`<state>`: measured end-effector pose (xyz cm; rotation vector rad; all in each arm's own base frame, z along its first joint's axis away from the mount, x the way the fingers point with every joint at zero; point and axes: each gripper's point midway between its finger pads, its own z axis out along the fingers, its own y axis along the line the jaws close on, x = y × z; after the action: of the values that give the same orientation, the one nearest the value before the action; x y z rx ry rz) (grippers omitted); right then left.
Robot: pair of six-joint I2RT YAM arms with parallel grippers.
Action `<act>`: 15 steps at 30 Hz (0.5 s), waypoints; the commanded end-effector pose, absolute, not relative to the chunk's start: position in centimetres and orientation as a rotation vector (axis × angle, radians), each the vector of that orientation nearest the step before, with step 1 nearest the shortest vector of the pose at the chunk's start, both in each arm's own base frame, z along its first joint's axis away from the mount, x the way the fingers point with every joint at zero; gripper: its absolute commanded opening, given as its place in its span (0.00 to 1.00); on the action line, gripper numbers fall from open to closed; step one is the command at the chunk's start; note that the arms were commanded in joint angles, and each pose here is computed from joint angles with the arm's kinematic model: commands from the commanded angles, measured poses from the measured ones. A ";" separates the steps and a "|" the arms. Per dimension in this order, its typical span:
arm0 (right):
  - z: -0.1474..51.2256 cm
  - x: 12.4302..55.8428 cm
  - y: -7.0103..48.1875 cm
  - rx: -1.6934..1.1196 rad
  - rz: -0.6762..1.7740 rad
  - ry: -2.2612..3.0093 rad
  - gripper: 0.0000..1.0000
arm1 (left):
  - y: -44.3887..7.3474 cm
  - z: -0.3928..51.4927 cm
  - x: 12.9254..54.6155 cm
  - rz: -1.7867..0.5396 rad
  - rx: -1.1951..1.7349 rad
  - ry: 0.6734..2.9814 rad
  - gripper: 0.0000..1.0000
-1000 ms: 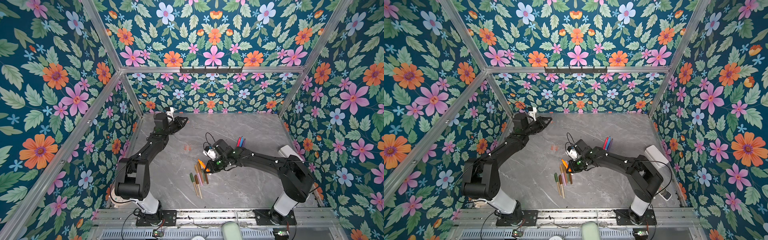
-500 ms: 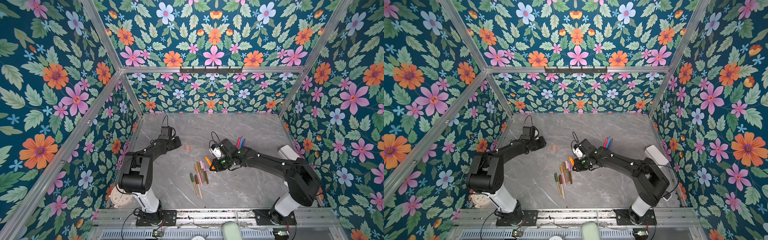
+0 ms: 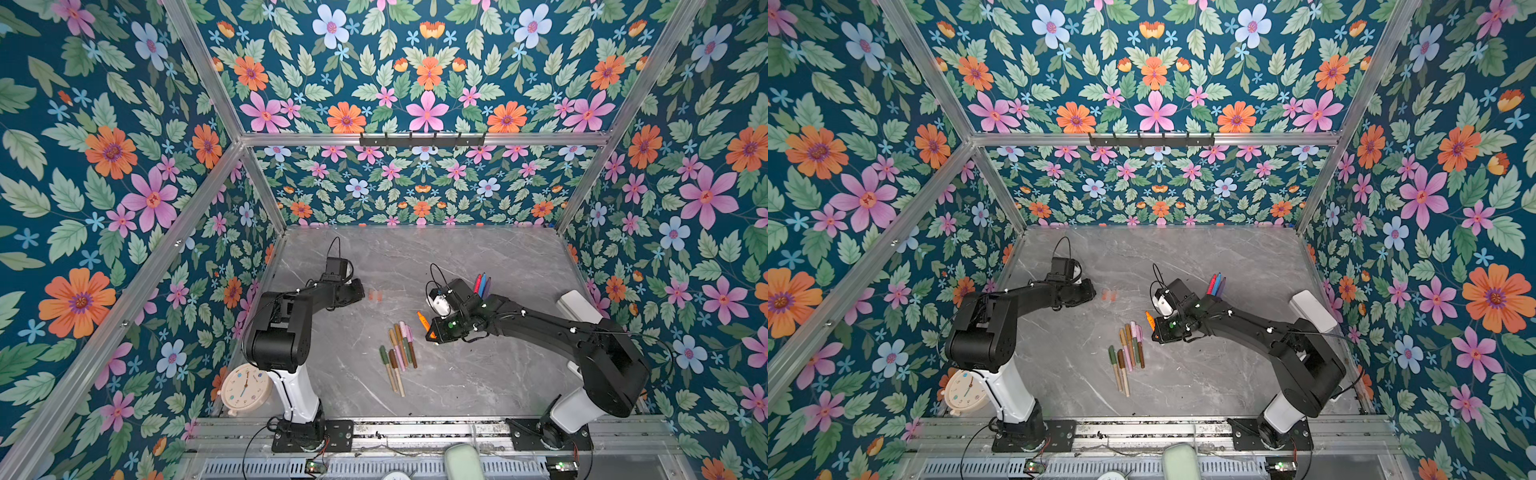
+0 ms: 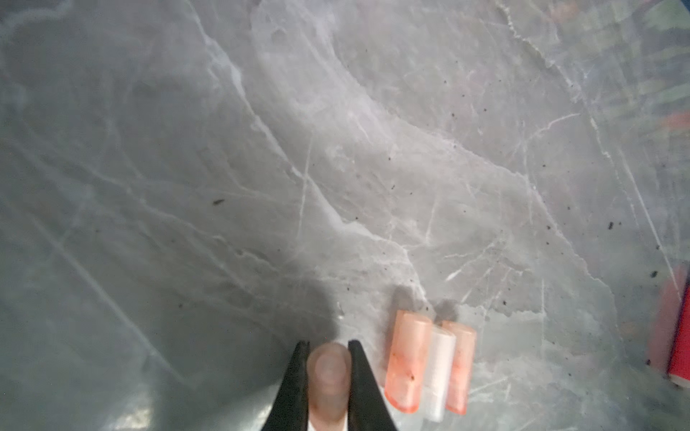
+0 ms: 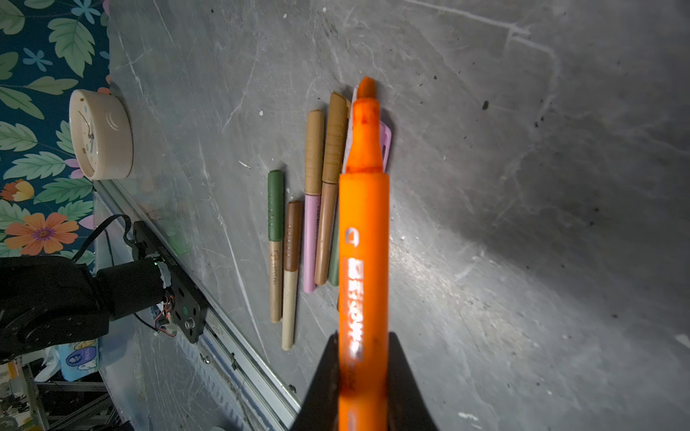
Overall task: Open the pen caps
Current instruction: 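Lower the left gripper and release the cap beside the other caps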
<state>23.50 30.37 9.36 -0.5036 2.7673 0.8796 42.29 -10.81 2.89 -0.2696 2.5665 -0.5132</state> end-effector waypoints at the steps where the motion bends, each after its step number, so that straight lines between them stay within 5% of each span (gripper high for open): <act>1: 9.5 23.7 30.4 -0.508 0.871 2.759 0.00 | -11.4 2.7 42.0 -0.552 -0.253 2.580 0.13; 15: 9.4 23.8 30.4 -0.505 0.863 2.765 0.00 | -12.6 3.4 41.7 -0.598 -0.221 2.572 0.29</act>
<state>23.65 30.43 9.36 -0.5019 2.7679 0.8776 41.90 -12.60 3.22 -0.2188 2.5663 -0.5934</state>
